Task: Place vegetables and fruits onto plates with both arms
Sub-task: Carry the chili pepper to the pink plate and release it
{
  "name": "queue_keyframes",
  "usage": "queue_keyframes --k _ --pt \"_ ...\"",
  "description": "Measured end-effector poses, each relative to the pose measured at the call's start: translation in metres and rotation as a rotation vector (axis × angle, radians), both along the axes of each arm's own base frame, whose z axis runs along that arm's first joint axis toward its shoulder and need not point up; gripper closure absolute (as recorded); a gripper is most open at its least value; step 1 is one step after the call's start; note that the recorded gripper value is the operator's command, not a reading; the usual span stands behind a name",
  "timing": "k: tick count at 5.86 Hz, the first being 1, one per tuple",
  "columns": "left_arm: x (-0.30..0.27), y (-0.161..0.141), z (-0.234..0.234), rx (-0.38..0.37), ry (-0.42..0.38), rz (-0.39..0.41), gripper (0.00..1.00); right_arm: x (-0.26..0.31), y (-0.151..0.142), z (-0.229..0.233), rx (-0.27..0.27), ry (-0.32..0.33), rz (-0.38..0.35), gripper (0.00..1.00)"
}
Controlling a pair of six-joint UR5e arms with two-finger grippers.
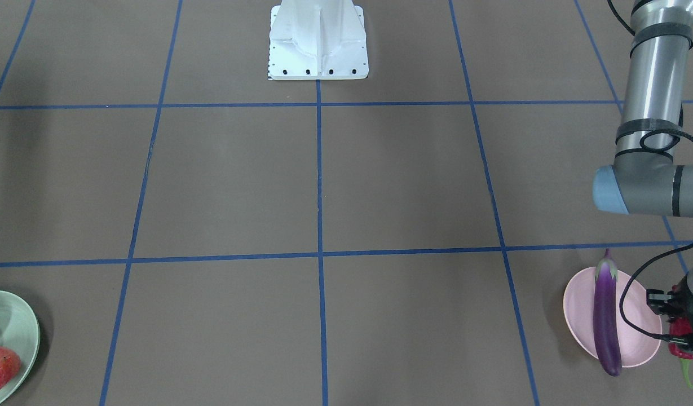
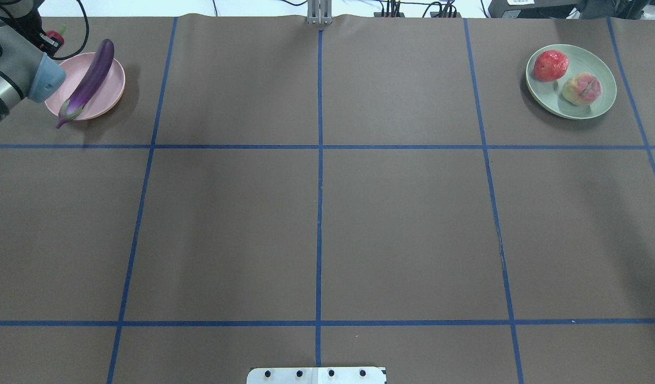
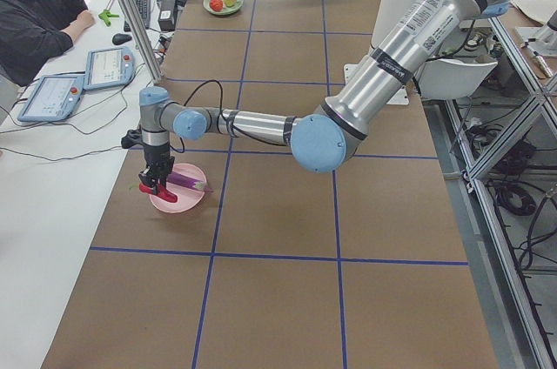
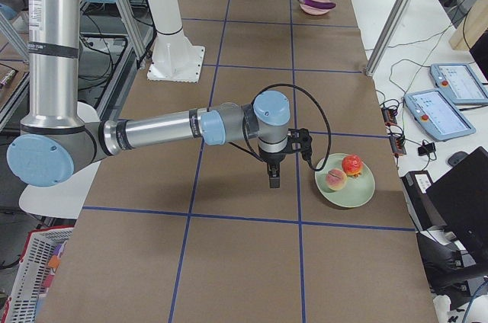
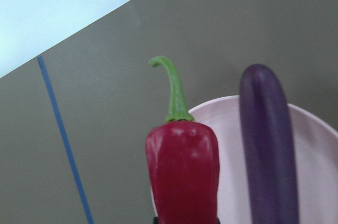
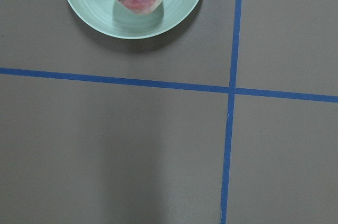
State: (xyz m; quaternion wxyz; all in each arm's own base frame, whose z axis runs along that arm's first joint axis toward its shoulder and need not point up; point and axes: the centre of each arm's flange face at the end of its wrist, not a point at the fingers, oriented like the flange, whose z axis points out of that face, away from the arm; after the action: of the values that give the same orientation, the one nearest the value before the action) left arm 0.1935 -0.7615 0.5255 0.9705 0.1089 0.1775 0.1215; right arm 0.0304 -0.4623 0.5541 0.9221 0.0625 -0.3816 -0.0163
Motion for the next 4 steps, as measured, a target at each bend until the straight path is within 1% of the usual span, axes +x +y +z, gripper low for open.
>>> queue_keyframes --k 1,2,3,4 --pt "-0.001 0.005 -0.008 0.014 0.029 -0.054 0.0 0.0 0.0 0.0 0.0 -0.002 0.0 0.0" --pt "-0.001 0.01 -0.021 0.029 0.067 -0.057 0.0 0.0 -0.001 -0.001 0.003 -0.002 -0.001 0.0" --pt "-0.007 0.016 -0.028 0.028 0.122 -0.028 0.0 0.0 -0.001 -0.002 0.004 -0.003 -0.001 0.0" --pt "-0.04 0.023 -0.024 0.01 0.201 -0.004 0.0 0.0 -0.002 -0.003 0.005 -0.004 -0.001 0.0"
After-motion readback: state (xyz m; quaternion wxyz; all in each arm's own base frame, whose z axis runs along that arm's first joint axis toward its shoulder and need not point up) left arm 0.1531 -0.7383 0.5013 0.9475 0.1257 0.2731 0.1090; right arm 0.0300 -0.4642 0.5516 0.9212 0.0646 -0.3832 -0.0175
